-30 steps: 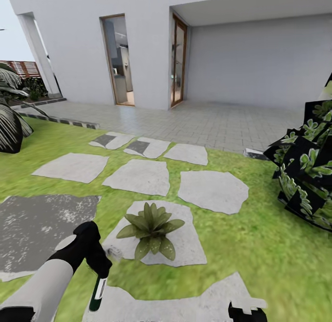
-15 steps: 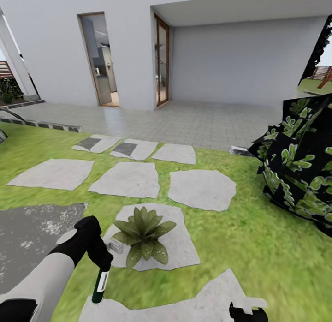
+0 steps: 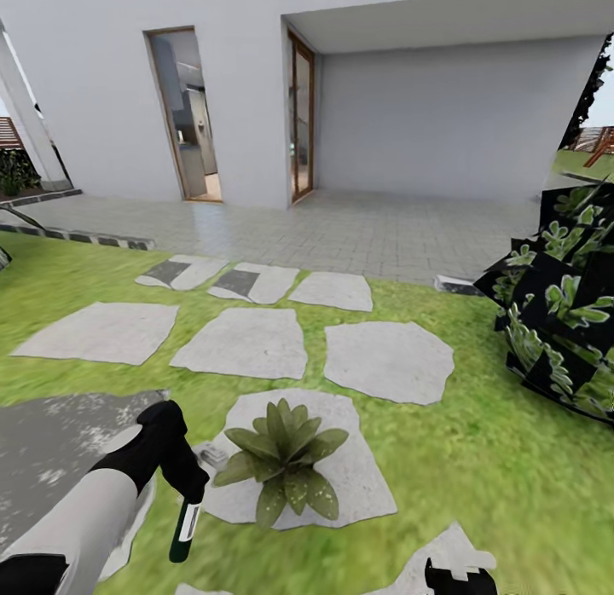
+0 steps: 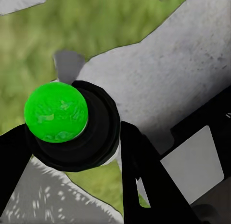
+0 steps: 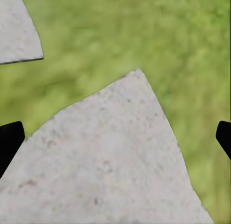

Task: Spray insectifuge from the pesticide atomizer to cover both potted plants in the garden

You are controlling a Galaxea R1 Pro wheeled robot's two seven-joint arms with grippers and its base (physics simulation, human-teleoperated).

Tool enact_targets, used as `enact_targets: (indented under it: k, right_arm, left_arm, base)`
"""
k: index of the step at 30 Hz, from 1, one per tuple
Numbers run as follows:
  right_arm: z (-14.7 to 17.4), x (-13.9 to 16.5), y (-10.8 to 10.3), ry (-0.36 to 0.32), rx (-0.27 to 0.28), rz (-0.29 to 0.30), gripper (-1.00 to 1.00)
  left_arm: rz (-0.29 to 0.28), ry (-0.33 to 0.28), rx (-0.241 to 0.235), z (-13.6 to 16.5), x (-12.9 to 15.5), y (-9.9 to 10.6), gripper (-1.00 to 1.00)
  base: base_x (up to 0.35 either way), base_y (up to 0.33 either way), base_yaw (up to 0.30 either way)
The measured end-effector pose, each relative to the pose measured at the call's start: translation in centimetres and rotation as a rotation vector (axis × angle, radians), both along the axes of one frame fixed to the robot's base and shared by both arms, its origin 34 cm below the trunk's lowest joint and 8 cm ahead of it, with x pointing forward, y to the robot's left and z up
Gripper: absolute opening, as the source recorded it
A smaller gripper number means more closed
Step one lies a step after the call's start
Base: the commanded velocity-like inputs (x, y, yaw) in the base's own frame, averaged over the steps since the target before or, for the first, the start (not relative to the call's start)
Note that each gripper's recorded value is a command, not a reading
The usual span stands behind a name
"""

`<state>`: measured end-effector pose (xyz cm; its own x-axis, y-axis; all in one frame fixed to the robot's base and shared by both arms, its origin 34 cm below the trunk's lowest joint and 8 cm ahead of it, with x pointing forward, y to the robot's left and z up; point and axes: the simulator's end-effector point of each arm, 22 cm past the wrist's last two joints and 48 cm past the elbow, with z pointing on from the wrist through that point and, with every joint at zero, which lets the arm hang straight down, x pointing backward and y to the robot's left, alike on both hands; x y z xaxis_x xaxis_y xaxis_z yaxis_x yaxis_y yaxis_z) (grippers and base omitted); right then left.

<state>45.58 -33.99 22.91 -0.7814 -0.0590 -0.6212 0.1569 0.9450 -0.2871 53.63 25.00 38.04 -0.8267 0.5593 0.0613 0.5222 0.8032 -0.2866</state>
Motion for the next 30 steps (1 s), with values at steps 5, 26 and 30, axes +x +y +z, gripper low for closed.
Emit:
enact_targets:
  k: [5,26,30]
  right_arm:
    - [0.0,0.0,0.0,0.000,0.000,0.000,1.00]
    - [-0.4,-0.3,0.4,0.010,0.007,-0.004,1.00]
    - [-0.5,-0.3,0.4,0.011,0.006,-0.004,1.00]
  left_arm:
    - [-0.001,0.015,0.002,-0.7,-0.9,0.1,-1.00]
    - [-0.001,0.080,0.003,-2.3,-3.1,0.2,-1.00]
    - [0.002,0.085,-0.004,-2.4,-3.2,-0.1,-1.00]
  base:
    - [0.007,0.006,-0.262]
    - [-0.019,0.071,-0.045]
    - [0.000,0.000,0.000]
